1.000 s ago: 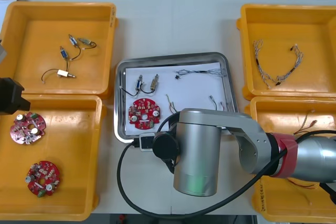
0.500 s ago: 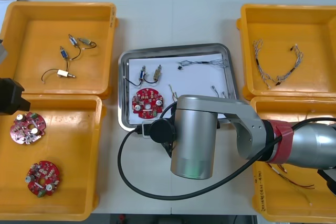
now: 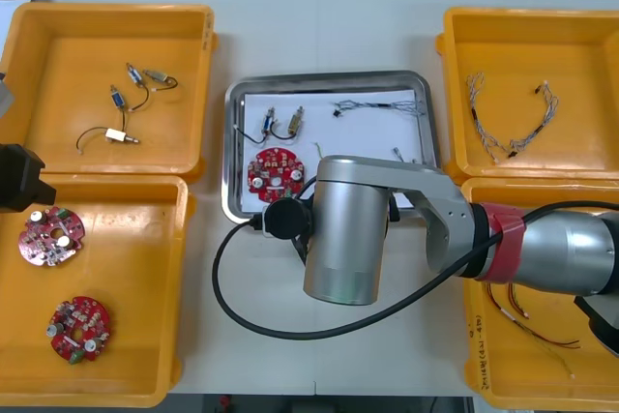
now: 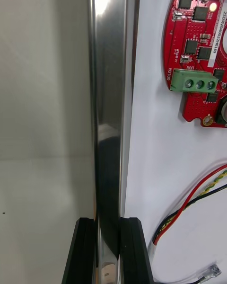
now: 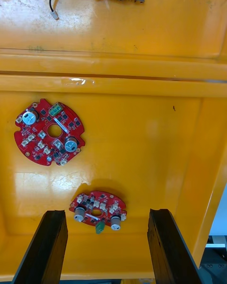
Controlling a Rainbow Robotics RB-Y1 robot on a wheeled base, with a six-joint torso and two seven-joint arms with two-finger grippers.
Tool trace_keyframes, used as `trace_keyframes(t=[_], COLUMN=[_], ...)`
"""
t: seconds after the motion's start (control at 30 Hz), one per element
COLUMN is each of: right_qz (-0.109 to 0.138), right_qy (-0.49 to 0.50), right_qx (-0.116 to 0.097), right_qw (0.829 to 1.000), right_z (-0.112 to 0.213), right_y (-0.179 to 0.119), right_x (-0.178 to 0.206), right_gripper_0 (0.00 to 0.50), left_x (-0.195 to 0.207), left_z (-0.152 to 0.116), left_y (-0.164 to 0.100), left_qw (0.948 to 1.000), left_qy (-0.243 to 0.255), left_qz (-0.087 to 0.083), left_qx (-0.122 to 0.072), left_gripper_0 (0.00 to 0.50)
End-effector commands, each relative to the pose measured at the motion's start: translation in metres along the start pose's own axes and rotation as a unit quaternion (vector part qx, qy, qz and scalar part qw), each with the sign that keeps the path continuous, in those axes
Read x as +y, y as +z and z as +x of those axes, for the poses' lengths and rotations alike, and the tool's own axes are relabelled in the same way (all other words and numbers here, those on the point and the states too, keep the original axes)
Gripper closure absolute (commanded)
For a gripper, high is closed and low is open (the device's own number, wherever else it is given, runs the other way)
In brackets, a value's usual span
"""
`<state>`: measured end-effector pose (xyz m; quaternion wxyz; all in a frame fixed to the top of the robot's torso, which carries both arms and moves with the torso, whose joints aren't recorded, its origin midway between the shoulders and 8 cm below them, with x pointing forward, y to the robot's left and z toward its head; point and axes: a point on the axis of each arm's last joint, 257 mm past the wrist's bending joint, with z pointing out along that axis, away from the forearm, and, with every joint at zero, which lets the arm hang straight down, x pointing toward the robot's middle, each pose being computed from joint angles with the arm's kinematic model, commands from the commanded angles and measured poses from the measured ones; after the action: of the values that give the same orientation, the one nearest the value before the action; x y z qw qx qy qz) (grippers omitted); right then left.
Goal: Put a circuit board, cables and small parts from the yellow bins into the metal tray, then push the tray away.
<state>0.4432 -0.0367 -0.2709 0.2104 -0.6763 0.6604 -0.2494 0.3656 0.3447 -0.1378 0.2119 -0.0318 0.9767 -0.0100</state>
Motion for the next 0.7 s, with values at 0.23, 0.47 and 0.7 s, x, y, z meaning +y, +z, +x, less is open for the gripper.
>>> trace_keyframes(t=[0.23, 0.47, 0.7], right_qz=[0.026, 0.036, 0.048], right_qy=[0.028, 0.033, 0.035], right_qx=[-0.022, -0.013, -0.009], right_qw=[0.999, 0.999, 0.998], right_z=[-0.027, -0.029, -0.031], right_y=[-0.017, -0.016, -0.017], right_x=[-0.034, -0.049, -0.064], right_gripper_0=[0.5, 0.5, 0.5], left_x=[0.019, 0.019, 0.019], left_z=[-0.002, -0.002, -0.002], left_y=[-0.011, -0.011, -0.011], left_qw=[0.9989, 0.9989, 0.9989], left_qy=[0.038, 0.038, 0.038], left_qz=[-0.026, -0.026, -0.026], left_qx=[-0.008, -0.008, -0.008], left_gripper_0=[0.0, 0.0, 0.0])
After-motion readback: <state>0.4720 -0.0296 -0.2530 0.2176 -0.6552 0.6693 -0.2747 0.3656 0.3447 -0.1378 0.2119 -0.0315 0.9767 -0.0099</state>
